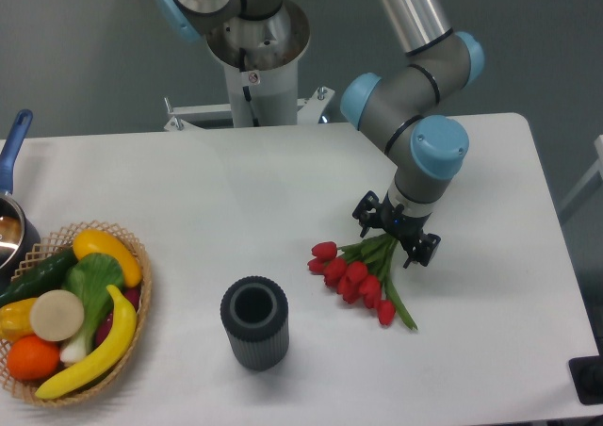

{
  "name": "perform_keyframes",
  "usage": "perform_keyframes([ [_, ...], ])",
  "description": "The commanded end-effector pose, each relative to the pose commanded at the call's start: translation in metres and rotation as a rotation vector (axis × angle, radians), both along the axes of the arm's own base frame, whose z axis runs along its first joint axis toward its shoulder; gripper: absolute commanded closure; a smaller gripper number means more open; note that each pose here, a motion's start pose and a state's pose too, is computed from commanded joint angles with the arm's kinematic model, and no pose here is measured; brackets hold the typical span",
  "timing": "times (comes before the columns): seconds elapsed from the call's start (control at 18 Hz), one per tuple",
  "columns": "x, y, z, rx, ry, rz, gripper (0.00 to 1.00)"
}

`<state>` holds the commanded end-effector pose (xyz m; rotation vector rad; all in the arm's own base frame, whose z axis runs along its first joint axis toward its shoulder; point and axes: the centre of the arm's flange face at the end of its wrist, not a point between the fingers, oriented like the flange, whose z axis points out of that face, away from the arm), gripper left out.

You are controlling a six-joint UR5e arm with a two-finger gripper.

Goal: Pick up the flowers from the table
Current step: 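Lower the gripper around the tulip stems below the blooms and close it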

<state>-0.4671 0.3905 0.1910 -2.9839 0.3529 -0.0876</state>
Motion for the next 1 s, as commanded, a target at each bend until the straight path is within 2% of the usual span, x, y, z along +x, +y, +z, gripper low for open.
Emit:
perform_keyframes([
  [0.5,0.0047,0.0008,-0.0055,-0.005,-0.011,-0.005,0.0],
  [0.61,0.0052,0.0015,-0.0064,-0.006,-0.013,-0.005,0.17],
  [0.72,0.0063,0.0038,-0.0103,-0.01,-0.017,-0.011,0.27],
  [1.0,0.0065,0.0047,-0.0088,-0.009,-0.015,-0.012,0.38],
])
